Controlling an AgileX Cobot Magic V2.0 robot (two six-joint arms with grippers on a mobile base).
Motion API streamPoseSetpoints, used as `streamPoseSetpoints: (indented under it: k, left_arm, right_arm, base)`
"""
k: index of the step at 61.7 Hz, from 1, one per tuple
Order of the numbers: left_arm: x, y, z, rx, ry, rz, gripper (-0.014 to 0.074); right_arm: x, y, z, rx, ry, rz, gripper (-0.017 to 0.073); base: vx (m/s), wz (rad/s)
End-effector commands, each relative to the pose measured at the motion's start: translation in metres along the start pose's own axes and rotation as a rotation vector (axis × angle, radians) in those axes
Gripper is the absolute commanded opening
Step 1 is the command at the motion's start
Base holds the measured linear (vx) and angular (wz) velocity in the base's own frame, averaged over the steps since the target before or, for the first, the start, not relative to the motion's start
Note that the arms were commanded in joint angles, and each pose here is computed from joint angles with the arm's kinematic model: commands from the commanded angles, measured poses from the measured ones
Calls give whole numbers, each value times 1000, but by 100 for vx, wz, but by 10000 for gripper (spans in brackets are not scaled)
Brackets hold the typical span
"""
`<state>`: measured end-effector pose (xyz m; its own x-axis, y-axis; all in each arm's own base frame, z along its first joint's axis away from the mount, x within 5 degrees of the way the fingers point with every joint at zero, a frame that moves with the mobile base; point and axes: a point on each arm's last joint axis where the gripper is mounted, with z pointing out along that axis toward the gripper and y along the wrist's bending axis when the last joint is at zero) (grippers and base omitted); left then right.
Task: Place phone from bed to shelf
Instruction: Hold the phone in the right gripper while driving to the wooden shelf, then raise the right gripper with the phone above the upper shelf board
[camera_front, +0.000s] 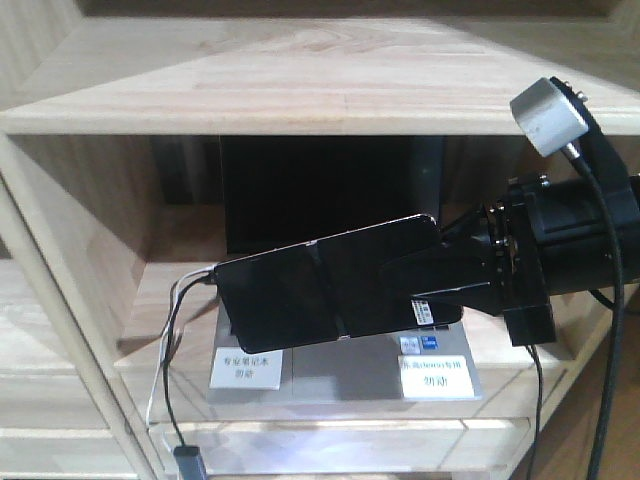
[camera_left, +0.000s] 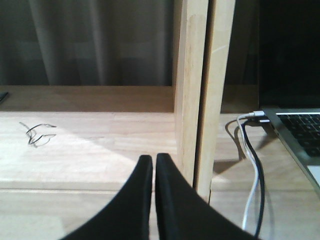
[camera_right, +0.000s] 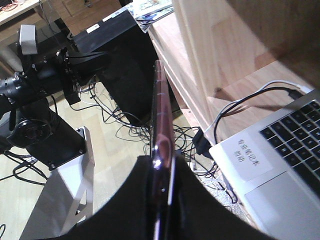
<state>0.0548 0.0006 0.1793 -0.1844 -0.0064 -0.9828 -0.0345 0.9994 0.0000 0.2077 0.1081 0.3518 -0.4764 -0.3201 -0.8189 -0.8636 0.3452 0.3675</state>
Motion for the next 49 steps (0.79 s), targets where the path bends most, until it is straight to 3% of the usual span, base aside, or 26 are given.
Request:
streamPoseSetpoints:
  k: [1, 49]
  left_arm:
    - [-6, 0, 0, -3, -74, -12, 1]
    - [-6, 0, 0, -3, -74, -12, 1]
  right_arm:
    - [-12, 18, -8, -78, -72, -24, -1]
    - [-13, 18, -8, -79, -74, -23, -1]
  base:
    - [9, 0]
    - [3, -1]
